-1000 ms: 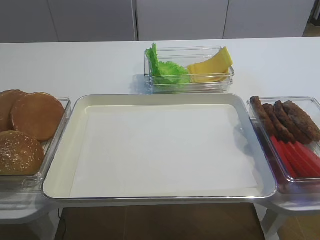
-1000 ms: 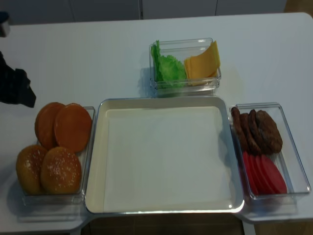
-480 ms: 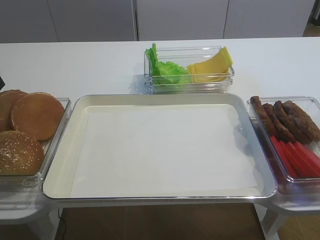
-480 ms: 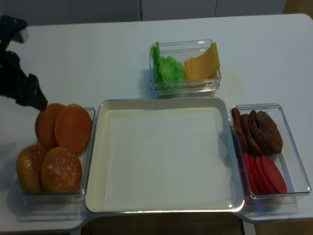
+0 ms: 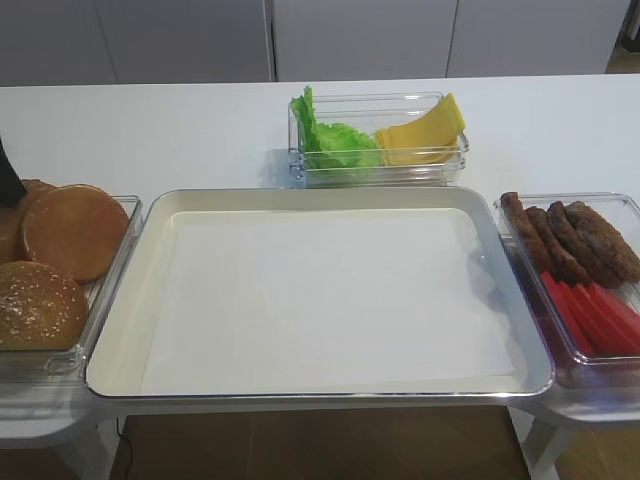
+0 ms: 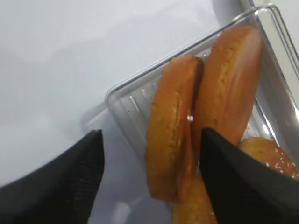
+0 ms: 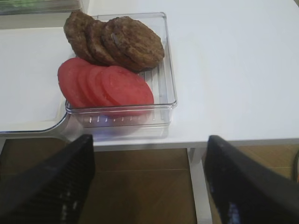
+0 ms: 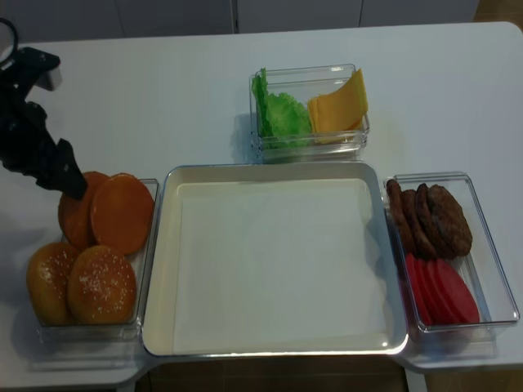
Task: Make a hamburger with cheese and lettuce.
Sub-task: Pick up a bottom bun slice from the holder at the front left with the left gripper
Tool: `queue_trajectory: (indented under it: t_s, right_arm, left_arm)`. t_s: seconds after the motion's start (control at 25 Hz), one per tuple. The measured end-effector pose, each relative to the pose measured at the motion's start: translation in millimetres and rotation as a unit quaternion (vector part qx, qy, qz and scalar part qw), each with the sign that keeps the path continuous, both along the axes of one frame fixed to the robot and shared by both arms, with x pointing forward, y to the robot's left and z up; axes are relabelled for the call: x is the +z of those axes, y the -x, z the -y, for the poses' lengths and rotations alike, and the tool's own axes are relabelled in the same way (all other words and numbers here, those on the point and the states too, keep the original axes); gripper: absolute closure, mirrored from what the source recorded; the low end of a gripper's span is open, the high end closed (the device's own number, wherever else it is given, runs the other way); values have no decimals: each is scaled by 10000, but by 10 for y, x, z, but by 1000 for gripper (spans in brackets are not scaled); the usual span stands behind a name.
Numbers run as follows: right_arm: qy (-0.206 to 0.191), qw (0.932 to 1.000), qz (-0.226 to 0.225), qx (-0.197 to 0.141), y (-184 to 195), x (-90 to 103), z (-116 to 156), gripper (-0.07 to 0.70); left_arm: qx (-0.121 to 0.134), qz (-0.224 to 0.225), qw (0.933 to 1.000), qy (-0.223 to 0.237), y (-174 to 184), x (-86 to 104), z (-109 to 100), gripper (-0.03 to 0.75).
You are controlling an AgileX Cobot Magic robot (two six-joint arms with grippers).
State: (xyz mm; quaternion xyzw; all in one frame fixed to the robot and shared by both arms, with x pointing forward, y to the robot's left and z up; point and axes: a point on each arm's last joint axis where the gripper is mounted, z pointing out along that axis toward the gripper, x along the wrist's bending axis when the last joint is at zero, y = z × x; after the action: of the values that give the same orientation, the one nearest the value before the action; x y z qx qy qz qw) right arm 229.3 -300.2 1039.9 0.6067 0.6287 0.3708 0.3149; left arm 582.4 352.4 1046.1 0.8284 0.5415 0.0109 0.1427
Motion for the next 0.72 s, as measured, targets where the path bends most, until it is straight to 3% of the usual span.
queue_trajectory:
  t_s: [0.4,0.72]
  right_arm:
    - [-21,10000,-2,-13,0,0,0,57]
    - [-21,10000,-2,-13,0,0,0,58]
  left_arm:
    - [-49,-91,9998,141,-50,-100,11,274]
    - [-70,-86,9998,137,-50,-100,11,388]
